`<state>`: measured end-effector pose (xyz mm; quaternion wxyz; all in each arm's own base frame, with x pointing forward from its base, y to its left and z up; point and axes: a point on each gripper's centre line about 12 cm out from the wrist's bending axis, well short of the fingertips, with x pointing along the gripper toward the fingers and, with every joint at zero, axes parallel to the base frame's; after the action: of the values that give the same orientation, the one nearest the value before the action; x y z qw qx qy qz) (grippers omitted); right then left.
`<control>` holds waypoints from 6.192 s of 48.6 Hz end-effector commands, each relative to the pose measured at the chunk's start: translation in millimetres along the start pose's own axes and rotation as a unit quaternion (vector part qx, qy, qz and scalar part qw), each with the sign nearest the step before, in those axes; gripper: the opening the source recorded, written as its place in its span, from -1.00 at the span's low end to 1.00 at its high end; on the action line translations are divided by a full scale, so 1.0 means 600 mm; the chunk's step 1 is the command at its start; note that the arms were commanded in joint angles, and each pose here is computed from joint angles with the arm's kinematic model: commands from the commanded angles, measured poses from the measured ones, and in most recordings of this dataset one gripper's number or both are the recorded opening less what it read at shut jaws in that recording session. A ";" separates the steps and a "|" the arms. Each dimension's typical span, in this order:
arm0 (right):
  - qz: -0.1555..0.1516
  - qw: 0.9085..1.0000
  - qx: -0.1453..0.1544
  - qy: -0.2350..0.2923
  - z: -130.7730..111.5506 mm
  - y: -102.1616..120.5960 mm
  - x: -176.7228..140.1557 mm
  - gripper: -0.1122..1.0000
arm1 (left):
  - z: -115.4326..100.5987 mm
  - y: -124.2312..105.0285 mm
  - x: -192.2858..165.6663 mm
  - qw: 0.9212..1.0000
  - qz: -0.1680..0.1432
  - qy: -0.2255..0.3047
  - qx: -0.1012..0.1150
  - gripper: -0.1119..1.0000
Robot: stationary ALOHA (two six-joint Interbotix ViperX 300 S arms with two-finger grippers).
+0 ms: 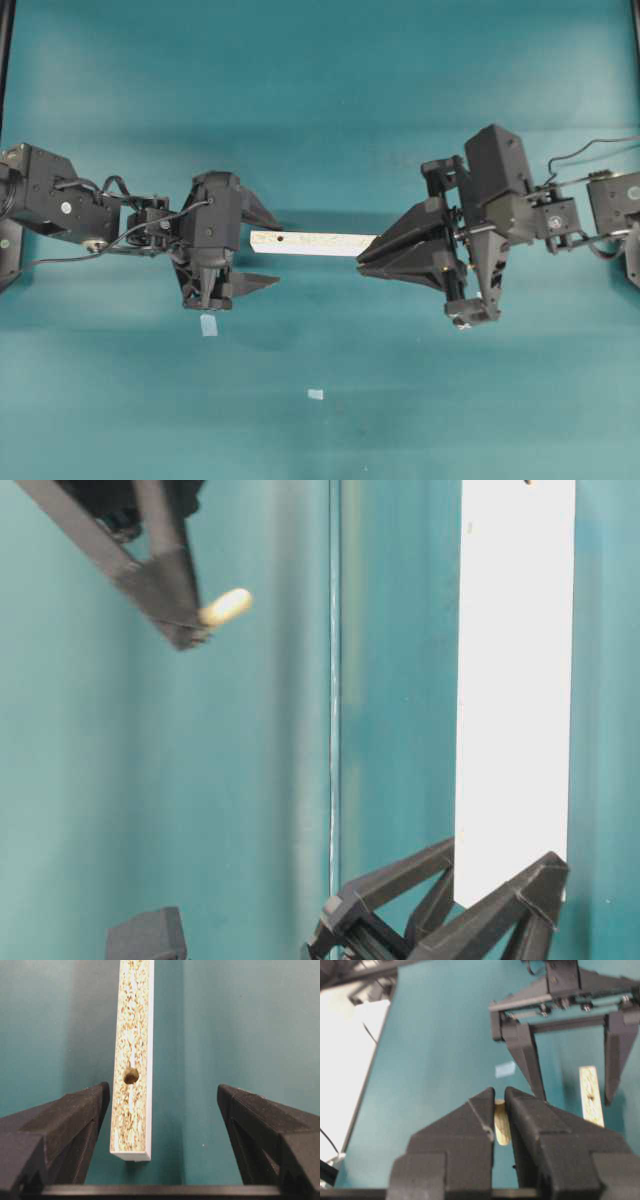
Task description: Insert the rod into the hole on the wooden board.
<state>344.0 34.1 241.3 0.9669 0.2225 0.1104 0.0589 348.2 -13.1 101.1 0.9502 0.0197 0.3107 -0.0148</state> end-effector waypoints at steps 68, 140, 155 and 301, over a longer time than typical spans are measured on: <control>0.001 1.000 -0.023 -0.007 0.002 -0.003 -0.004 -0.58 | -0.002 0.039 0.011 1.000 0.027 0.004 -0.010 -0.02; -0.018 0.999 -0.033 -0.021 -0.022 -0.049 -0.028 -0.58 | 0.000 0.024 0.008 1.000 0.014 0.027 -0.001 -0.21; -0.031 0.992 -0.099 -0.078 -0.062 -0.092 -0.085 -0.58 | -0.001 0.022 0.003 0.999 0.012 0.034 0.000 -0.21; -0.048 0.982 -0.154 -0.100 -0.193 -0.139 -0.047 -0.58 | -0.004 0.023 0.015 0.998 0.011 0.054 -0.003 -0.21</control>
<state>294.0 4.0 104.8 0.9974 0.0690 0.0192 0.0101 351.0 1.0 88.0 0.9284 0.0239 0.3708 -0.0033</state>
